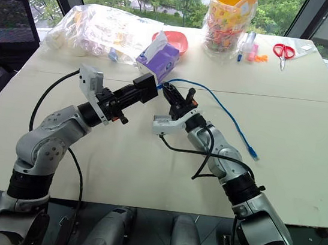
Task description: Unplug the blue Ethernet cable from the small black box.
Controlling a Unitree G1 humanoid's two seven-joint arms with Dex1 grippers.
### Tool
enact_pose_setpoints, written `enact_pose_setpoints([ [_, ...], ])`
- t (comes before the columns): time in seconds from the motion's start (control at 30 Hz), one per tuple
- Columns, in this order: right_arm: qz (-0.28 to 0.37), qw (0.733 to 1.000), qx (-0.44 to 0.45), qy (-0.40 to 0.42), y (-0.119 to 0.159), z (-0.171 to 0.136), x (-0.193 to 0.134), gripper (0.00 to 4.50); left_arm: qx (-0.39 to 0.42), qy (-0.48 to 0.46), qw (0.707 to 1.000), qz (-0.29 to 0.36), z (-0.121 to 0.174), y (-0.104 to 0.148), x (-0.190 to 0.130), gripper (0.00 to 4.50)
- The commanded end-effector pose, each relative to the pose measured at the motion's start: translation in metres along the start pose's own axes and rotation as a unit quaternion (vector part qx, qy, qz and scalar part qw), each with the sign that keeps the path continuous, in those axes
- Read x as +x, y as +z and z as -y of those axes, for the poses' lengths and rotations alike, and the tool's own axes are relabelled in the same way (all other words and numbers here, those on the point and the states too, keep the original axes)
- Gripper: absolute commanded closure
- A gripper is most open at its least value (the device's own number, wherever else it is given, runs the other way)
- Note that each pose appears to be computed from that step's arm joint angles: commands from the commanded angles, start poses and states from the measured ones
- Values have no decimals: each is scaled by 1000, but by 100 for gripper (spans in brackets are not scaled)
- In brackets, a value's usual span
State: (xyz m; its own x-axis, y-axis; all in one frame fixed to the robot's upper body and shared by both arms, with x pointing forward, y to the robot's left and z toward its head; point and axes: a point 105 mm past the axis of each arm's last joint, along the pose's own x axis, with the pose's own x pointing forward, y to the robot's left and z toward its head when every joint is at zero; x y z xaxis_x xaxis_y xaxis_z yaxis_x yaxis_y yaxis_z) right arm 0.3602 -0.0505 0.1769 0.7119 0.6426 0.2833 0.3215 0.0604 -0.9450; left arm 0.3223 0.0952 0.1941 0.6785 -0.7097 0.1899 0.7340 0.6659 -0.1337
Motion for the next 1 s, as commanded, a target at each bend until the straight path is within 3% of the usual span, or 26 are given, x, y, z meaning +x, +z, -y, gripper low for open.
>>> enact_pose_setpoints([
  [0.03, 5, 999, -21, -45, -5, 24, 7, 411, 7, -5, 1000, 11, 0, 6, 0, 406],
  [0.17, 5, 999, -22, -46, -7, 26, 8, 242, 14, 4, 1000, 11, -4, 6, -1, 406],
  [0.27, 7, 999, -21, -39, -10, 26, 9, 77, 13, 8, 1000, 24, -6, 12, -1, 406],
  [0.33, 27, 999, 40, 19, -8, 15, 8, 5, 17, 0, 1000, 25, -4, 15, -4, 406],
  [0.43, 80, 970, 184, 138, 0, 1, -5, 5, 17, -31, 999, 13, 0, 16, -14, 406],
  [0.53, 81, 936, 289, 186, -13, 14, -8, 5, 12, -62, 998, -4, 1, 18, -24, 406],
  [0.6, 99, 888, 382, 236, -16, 24, -12, 5, -8, -99, 995, -22, 3, 23, -31, 406],
  [0.7, 142, 812, 517, 230, -20, 51, -10, 5, -38, -159, 985, -55, 11, 28, -40, 406],
  [0.77, 166, 772, 560, 252, -20, 60, -10, 5, -47, -184, 980, -63, 13, 33, -44, 406],
  [0.87, 202, 670, 636, 327, -16, 74, -18, 5, -58, -214, 973, -65, 14, 45, -49, 406],
  [1.0, 246, 572, 677, 393, -6, 89, -33, 5, -66, -230, 969, -66, 12, 55, -52, 406],
])
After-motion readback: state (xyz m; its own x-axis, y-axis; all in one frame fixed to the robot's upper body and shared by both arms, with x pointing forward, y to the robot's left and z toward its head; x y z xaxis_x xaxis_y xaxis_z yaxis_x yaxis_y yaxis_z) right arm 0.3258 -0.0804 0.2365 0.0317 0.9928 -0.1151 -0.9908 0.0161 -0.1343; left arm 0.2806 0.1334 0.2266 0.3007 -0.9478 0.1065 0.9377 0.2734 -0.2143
